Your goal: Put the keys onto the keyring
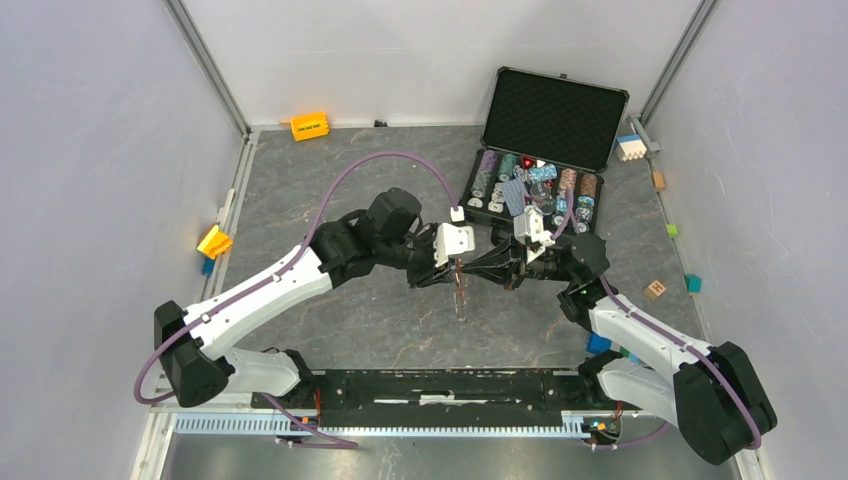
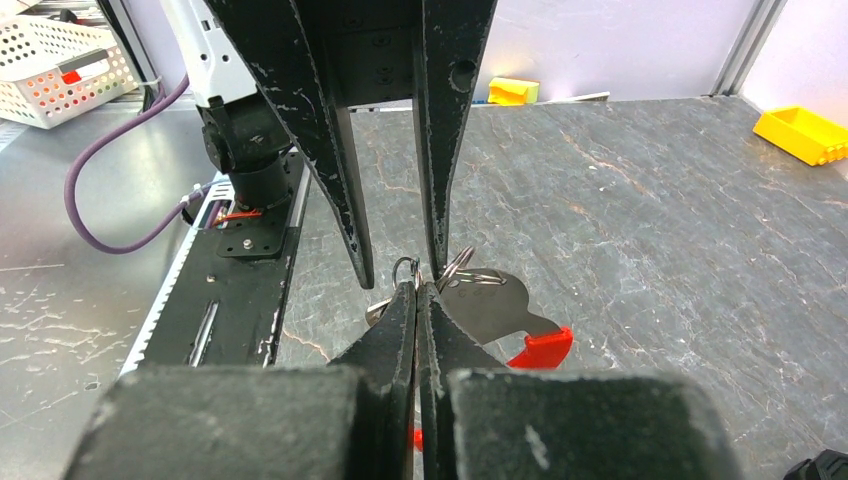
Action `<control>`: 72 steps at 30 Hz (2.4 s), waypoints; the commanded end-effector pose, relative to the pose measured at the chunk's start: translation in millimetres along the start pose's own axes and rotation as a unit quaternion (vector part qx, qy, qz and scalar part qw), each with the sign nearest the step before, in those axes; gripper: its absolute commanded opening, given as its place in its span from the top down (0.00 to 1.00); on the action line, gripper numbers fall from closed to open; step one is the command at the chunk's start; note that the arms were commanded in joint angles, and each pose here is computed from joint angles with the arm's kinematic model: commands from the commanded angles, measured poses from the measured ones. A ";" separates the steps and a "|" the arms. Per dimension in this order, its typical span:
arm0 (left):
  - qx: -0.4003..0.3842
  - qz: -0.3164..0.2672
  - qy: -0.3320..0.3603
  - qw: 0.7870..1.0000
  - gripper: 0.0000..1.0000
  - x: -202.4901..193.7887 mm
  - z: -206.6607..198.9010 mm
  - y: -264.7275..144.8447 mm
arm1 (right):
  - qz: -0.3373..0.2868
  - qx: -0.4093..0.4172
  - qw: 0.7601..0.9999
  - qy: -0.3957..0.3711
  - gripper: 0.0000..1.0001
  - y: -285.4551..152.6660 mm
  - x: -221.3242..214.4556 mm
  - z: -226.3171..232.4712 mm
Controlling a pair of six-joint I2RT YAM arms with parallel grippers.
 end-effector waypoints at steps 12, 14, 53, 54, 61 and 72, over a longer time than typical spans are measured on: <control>0.012 -0.031 -0.013 0.999 0.80 24.2 7.8 -8.7 | -0.015 0.005 0.999 -0.035 1.00 0.5 15.9 0.8; 0.009 -0.029 -0.014 0.999 0.84 22.8 7.2 -7.8 | -0.015 0.006 0.999 -0.036 1.00 0.3 16.1 1.6; -0.005 -0.021 -0.044 0.999 0.77 22.1 12.7 11.2 | -0.026 0.004 0.999 -0.032 1.00 -1.0 14.0 3.5; -0.005 -0.022 -0.043 0.999 0.76 22.8 12.9 11.0 | -0.025 0.004 0.999 -0.032 1.00 -1.2 13.5 3.1; 0.014 -0.022 -0.022 0.999 0.70 25.0 15.6 0.4 | -0.019 -0.001 0.999 -0.035 1.00 -1.0 11.1 0.3; 0.011 -0.046 0.022 0.999 0.64 32.0 12.0 -10.0 | -0.016 -0.001 0.999 -0.030 1.00 -0.2 9.8 -1.5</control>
Point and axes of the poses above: each gripper's point midway between its finger pads, its own y axis out along the fingers, its own z axis along the line the jaws close on, x = y × z, the point moved 3 cm from there along -y, back along the fingers, and after that the axes turned 10 degrees about y, right-handed, at the moved point
